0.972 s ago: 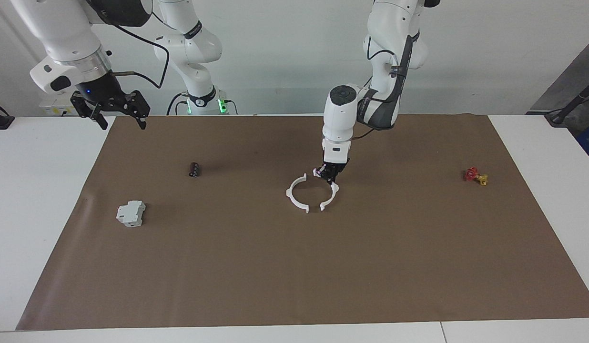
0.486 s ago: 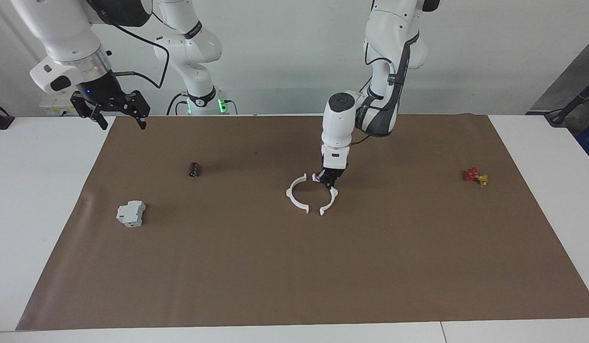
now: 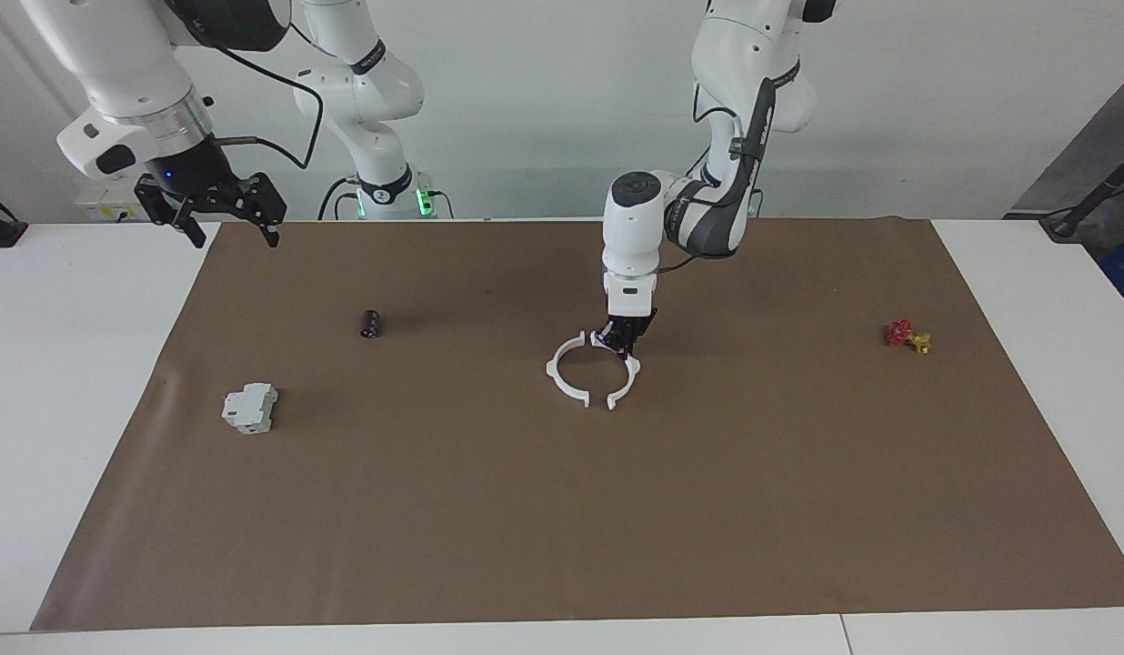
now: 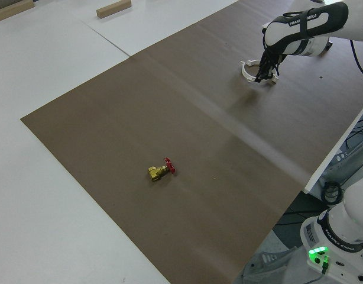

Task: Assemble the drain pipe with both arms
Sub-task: 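Press the held half-ring onto the placed half-ring with the left gripper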

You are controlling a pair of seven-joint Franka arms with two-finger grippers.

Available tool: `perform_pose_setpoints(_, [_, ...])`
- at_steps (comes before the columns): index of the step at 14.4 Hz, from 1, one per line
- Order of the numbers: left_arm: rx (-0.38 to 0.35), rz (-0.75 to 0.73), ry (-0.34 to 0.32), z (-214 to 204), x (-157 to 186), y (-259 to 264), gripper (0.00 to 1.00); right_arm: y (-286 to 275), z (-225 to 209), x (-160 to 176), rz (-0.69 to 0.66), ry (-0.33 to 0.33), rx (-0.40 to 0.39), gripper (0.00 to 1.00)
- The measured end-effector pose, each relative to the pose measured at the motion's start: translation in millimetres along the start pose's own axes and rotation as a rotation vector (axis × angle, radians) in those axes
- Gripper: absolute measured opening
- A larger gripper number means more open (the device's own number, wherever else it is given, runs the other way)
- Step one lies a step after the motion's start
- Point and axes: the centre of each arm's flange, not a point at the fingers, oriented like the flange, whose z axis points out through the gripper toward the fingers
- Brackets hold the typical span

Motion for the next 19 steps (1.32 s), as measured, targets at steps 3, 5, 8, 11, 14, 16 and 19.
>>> perform_pose_setpoints(3, [0.000, 0.002, 0.004, 0, -1, 1, 0.07, 0, 0, 0, 0.000, 0.000, 0.000, 1.00])
perform_pose_setpoints(5, [-0.002, 0.003, 0.006, -2, -1, 2, 0.07, 0, 0, 0, 0.000, 0.000, 0.000, 1.00])
perform_pose_setpoints(8, [0.001, 0.018, 0.007, -2, -7, 4, 0.07, 0, 0, 0, 0.000, 0.000, 0.000, 1.00])
perform_pose_setpoints(11, [0.016, 0.037, 0.012, -2, -14, 5, 0.07, 0, 0, 0, 0.000, 0.000, 0.000, 1.00])
perform_pose_setpoints(14, [0.029, 0.061, 0.021, -2, -20, 5, 0.07, 0, 0, 0, 0.000, 0.000, 0.000, 1.00])
perform_pose_setpoints(16, [0.031, 0.059, 0.021, -2, -22, 5, 0.07, 0, 0, 0, 0.000, 0.000, 0.000, 1.00])
perform_pose_setpoints(19, [0.033, 0.060, 0.034, -2, -23, 5, 0.07, 0, 0, 0, 0.000, 0.000, 0.000, 1.00])
